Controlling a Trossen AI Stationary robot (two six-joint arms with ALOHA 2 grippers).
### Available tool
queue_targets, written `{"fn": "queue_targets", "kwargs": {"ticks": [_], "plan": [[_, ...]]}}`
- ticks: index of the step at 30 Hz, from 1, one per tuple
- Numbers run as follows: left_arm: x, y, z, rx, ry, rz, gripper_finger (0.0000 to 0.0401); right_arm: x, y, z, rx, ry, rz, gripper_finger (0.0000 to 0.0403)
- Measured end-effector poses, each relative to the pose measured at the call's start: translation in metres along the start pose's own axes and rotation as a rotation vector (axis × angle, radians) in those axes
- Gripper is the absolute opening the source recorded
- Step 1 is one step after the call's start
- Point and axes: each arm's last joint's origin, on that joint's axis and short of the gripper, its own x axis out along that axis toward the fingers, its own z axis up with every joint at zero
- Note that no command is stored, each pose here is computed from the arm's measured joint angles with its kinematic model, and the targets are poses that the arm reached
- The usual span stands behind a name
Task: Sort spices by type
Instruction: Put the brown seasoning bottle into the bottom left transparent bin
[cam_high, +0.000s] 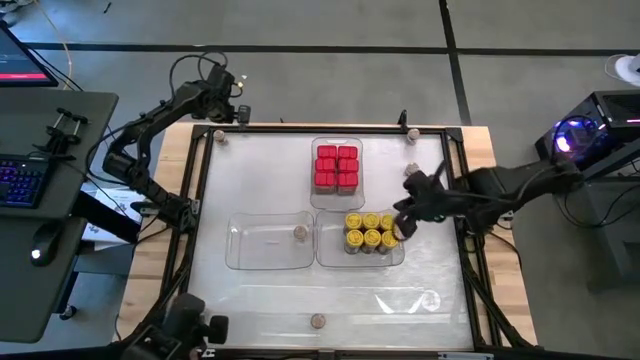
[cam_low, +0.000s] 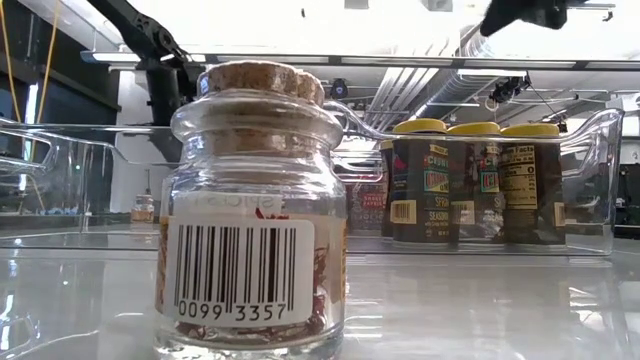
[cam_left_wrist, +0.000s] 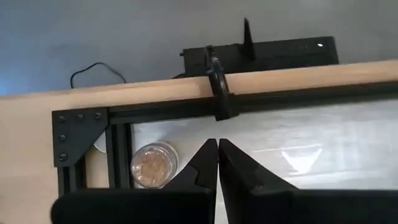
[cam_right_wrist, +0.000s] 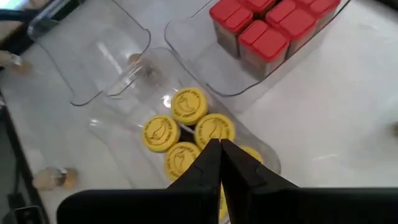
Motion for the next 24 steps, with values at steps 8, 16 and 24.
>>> {"fn": "queue_targets", "kwargs": {"ticks": [8, 16, 24], "plan": [[0.005, -0.003, 0.002, -0.22, -0.051, 0.091, 0.0, 0.01, 0.003, -0.021, 0.009, 0.001, 0.025, 0.0], [0.004, -0.007, 0.005, -0.449, -0.125, 0.113, 0.0, 0.009, 0.005, -0.024, -0.043, -0.003, 0.034, 0.0], [0.015, -0.014, -0.004, -0.567, -0.105, 0.226, 0.0, 0.009, 0.005, -0.025, -0.063, 0.002, 0.028, 0.0]]}}
